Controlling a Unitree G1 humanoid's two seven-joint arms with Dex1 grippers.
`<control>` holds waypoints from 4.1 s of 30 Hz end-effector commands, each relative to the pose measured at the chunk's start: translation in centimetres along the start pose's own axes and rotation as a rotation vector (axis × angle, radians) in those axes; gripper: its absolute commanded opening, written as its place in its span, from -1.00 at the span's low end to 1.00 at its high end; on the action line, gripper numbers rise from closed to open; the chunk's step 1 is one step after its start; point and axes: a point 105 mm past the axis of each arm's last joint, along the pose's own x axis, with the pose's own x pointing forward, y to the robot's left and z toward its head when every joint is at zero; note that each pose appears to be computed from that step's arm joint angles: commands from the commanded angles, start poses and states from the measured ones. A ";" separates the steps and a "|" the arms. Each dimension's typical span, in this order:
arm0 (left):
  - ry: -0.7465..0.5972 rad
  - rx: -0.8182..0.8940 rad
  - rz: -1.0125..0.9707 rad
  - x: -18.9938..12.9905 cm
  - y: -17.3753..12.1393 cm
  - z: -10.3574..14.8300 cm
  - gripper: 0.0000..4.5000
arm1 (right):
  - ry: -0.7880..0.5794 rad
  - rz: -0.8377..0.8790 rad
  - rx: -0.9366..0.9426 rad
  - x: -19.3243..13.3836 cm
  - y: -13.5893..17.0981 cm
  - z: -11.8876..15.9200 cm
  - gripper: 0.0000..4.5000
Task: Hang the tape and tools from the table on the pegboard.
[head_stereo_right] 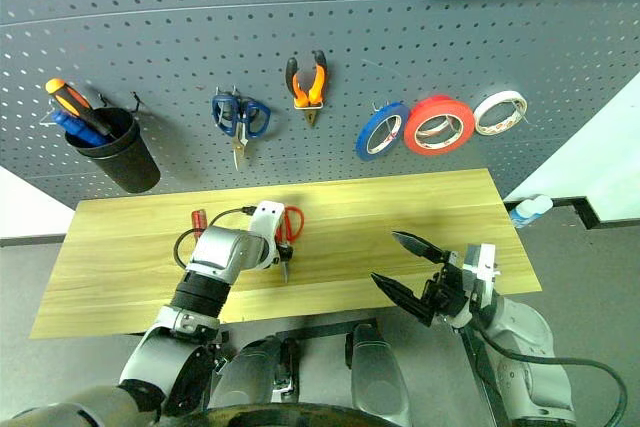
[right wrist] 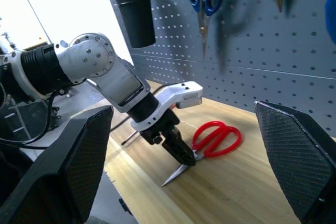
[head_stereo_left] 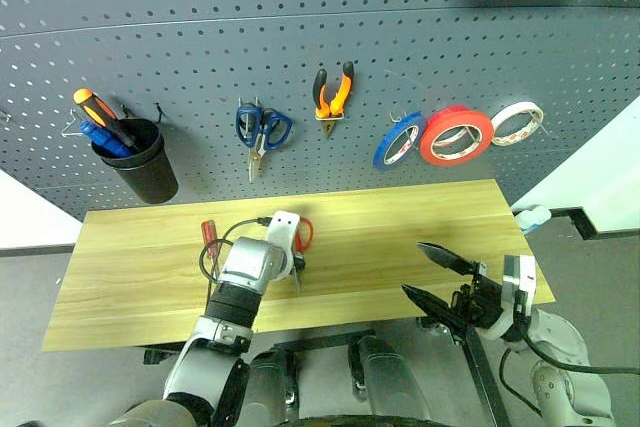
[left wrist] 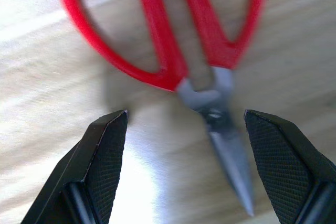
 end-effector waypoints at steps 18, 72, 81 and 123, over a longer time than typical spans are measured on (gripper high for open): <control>0.203 -0.020 -0.011 0.1 -0.9 -3.1 -0.88 | -0.029 0.022 -0.038 2.5 1.1 3.3 1.00; -0.562 0.608 -0.053 -5.5 3.5 0.7 -0.88 | -0.007 0.100 0.001 6.8 2.9 8.6 1.00; -0.668 0.597 -0.040 -7.1 4.0 -0.1 -0.88 | 0.133 0.025 -0.084 3.0 0.2 4.8 1.00; -1.045 0.650 0.091 -13.7 5.4 0.1 -0.88 | -0.023 -0.004 -0.006 -7.1 -4.7 -1.6 1.00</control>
